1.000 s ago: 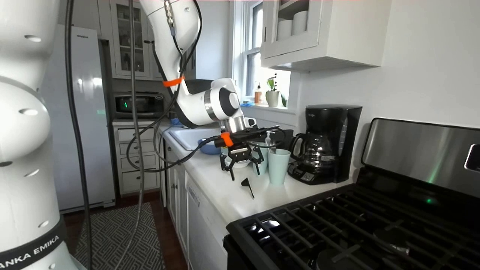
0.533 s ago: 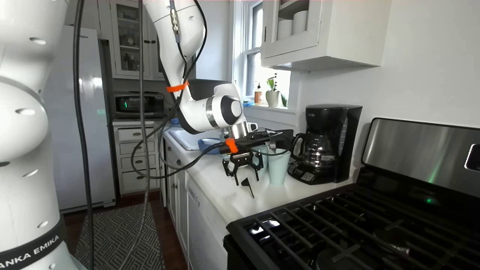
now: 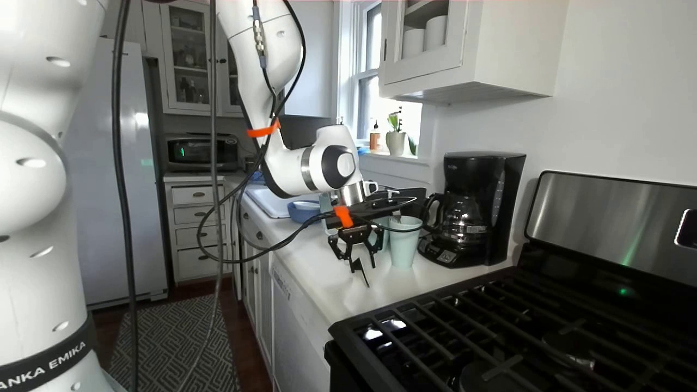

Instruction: Put the black measuring spoon in the cup on the right

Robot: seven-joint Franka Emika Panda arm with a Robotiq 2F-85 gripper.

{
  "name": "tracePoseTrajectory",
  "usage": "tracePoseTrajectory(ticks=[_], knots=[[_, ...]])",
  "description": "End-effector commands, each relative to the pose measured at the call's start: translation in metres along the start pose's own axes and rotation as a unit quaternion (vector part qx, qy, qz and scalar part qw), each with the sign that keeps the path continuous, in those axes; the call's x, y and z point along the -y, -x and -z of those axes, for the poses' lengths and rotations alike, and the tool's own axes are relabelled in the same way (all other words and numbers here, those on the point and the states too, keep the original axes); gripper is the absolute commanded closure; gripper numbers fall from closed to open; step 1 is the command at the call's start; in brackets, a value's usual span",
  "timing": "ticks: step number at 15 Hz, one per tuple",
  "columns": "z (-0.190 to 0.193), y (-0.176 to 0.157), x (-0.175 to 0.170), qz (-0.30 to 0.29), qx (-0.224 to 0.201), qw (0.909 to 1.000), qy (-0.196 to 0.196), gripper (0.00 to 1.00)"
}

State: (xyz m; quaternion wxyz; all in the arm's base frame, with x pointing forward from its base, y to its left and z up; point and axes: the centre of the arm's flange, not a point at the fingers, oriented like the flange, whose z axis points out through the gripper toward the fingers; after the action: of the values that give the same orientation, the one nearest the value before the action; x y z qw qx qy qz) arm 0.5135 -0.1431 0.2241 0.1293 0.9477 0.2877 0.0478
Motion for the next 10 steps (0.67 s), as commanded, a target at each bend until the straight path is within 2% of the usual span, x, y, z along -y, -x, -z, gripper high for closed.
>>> tracePoseTrajectory(ticks=[1, 2, 3, 6, 7, 8, 10], knots=[[-0.007, -0.003, -0.016, 0.016, -0.012, 0.9997, -0.010, 0.47], [-0.008, -0.004, -0.017, 0.018, -0.013, 0.9997, -0.010, 0.51], [-0.009, -0.005, -0.019, 0.022, -0.015, 0.9996, -0.014, 0.50], [-0.011, -0.009, -0.024, 0.035, -0.027, 0.9989, -0.017, 0.61], [-0.012, -0.011, -0.026, 0.037, -0.027, 0.9987, -0.021, 0.80], [-0.013, -0.013, -0.027, 0.040, -0.028, 0.9985, -0.024, 0.82], [-0.016, -0.015, -0.029, 0.045, -0.030, 0.9981, -0.031, 0.93]])
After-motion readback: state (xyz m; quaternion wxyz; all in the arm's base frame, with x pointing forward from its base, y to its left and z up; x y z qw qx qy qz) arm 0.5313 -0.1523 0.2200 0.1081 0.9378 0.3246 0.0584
